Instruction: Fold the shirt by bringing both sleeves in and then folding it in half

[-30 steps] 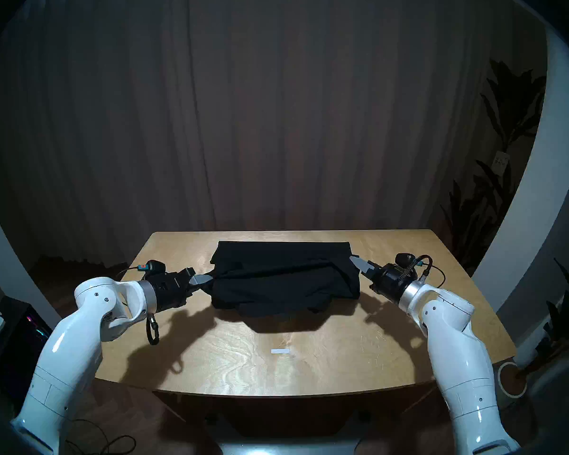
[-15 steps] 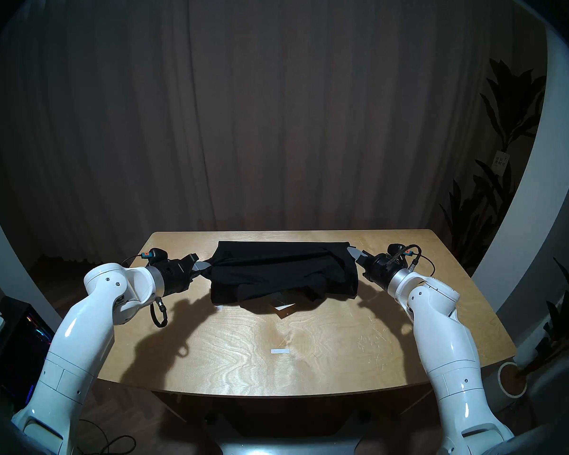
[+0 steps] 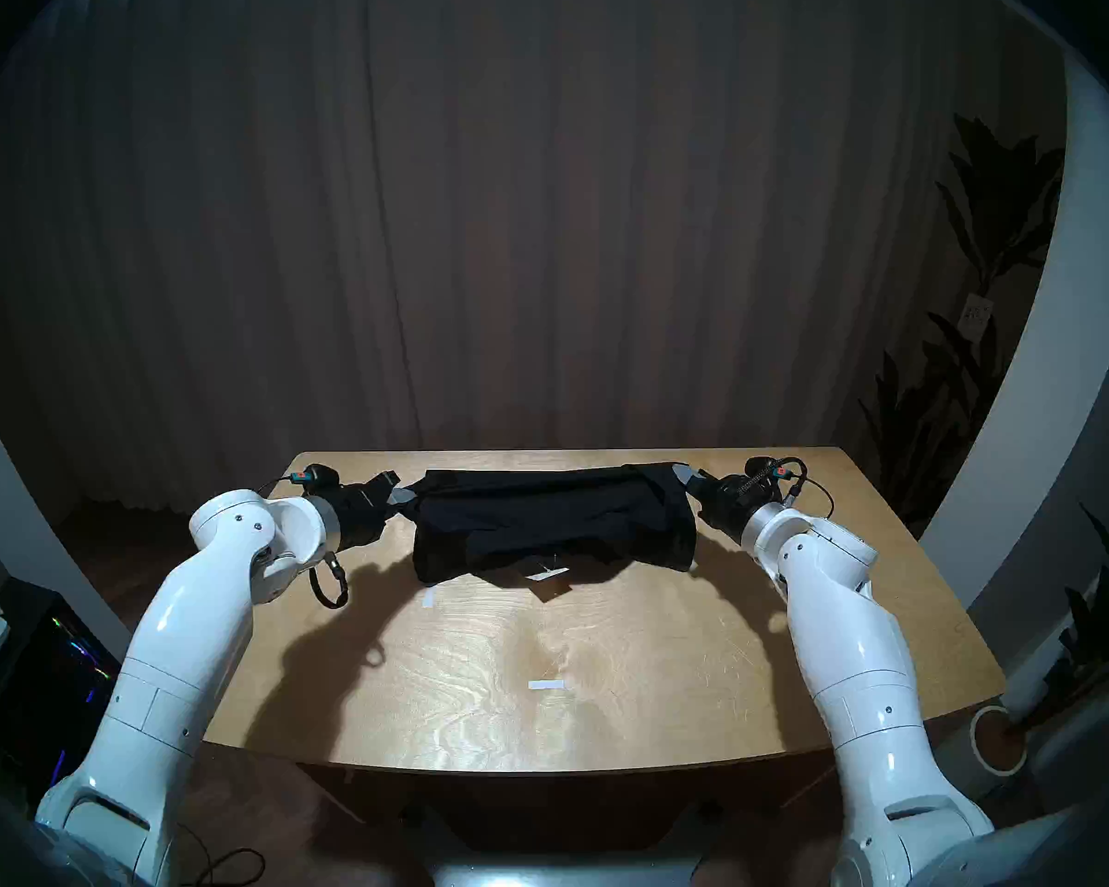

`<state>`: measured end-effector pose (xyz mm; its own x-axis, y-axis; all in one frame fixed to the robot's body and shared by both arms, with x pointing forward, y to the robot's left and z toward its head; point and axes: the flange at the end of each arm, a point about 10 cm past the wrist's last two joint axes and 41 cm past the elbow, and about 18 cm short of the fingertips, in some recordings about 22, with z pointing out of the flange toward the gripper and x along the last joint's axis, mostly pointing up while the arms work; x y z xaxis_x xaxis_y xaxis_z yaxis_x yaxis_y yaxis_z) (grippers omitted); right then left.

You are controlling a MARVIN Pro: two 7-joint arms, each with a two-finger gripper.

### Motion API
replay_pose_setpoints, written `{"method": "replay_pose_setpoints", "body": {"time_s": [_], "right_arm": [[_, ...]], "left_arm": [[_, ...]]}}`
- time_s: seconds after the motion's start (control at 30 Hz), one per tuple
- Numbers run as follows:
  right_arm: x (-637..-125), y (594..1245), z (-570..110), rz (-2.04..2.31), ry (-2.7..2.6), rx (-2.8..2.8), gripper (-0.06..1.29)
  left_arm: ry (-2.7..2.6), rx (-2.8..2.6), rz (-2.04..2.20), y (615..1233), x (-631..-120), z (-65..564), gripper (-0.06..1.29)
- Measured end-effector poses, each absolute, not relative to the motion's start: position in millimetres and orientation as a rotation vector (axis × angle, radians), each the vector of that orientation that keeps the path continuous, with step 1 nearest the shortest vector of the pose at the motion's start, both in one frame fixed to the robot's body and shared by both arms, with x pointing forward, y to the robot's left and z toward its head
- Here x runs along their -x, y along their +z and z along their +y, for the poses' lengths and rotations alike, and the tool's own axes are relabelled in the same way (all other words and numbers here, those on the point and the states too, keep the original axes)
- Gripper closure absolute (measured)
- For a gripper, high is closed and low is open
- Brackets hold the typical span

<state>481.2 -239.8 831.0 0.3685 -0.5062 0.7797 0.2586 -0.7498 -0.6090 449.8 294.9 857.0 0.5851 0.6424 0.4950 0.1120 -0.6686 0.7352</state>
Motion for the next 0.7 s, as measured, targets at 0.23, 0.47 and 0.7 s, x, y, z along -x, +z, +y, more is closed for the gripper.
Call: {"method": "replay_pose_setpoints", "body": {"time_s": [0.23, 0.47, 0.7], "right_arm": [[-493.8, 830.8, -235.5, 0.221, -1.448, 1.985, 1.26], [-507.7, 831.8, -234.8, 0.224, -1.455, 2.026, 1.26], [-519.2, 829.3, -236.7, 0.229, -1.454, 2.073, 1.26]], "left_arm": [[1.025, -2.170, 0.615, 851.7, -464.2, 287.8, 1.26], [1.042, -2.178, 0.626, 854.1, -480.7, 285.5, 1.26], [1.047, -2.185, 0.637, 854.3, -495.0, 282.5, 1.26]]}}
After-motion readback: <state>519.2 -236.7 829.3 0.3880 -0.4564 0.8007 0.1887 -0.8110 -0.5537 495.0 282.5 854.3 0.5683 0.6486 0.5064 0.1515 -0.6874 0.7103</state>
